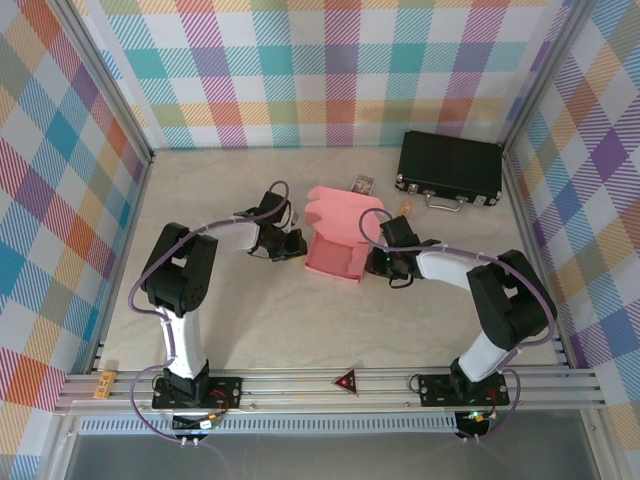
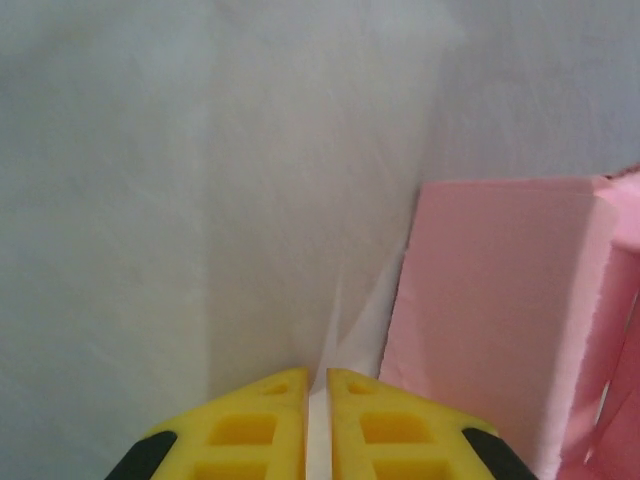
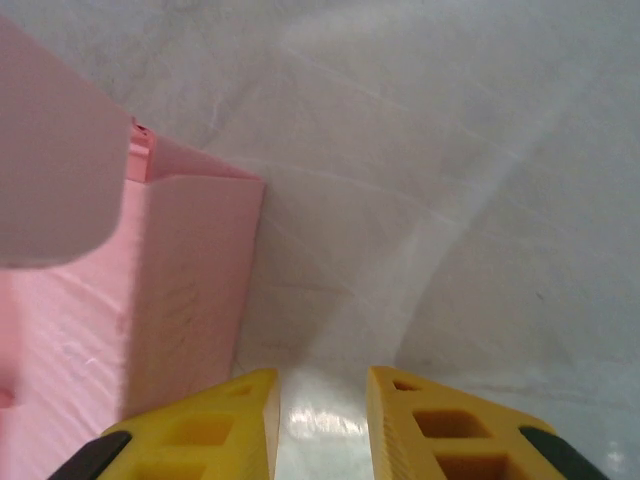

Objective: Fold the paper box

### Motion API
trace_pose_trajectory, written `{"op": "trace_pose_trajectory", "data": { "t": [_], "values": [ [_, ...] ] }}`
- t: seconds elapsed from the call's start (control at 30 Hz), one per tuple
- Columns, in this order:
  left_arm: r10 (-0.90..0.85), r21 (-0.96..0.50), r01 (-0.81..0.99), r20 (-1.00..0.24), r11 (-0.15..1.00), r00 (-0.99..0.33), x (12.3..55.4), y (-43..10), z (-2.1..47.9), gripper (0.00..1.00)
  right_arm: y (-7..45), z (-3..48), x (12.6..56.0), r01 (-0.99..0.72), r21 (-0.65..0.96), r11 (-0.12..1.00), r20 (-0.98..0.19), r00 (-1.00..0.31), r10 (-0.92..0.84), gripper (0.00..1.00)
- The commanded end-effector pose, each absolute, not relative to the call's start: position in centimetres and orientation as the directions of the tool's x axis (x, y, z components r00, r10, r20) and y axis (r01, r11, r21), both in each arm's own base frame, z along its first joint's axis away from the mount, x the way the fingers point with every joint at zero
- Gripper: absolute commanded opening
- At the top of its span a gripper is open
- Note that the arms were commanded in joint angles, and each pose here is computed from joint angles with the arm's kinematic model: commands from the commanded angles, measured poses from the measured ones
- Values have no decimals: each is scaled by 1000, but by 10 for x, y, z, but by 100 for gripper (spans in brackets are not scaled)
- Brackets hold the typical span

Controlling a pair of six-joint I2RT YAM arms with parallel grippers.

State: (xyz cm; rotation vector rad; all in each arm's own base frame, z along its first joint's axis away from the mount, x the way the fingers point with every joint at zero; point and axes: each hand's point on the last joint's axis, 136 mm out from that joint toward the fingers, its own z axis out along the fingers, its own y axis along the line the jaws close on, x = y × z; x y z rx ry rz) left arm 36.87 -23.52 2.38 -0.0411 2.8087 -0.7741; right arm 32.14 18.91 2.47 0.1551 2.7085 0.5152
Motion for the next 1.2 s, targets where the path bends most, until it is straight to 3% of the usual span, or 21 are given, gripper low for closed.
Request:
{"op": "trace_pose_trajectory", "data": {
  "t": [0.0,0.37,0.73,0.93,1.03,1.17],
  "values": [
    [-123,-539,10,-210,842,-970,355,-242,31,13,205,33,341,-4,418,908,-374,-912,168,29],
    [-220,-557,-68,-210,828,-953,315,-233,20,13,211,23,336,-85,384,920,-333,-942,51,31],
    [-249,-522,-85,-254,849,-935,318,-221,26,13,189,72,341,-108,280,954,-432,-902,25,33],
    [-251,-524,-85,-256,848,-934,317,-221,26,13,214,98,344,-178,398,900,-449,-893,22,42],
    [-253,-526,-84,-258,846,-933,317,-221,27,13,220,95,349,-169,422,891,-432,-901,33,49],
    [-253,-530,-81,-260,844,-932,317,-221,28,13,219,84,355,-135,412,901,-418,-907,55,51]
  ]
}}
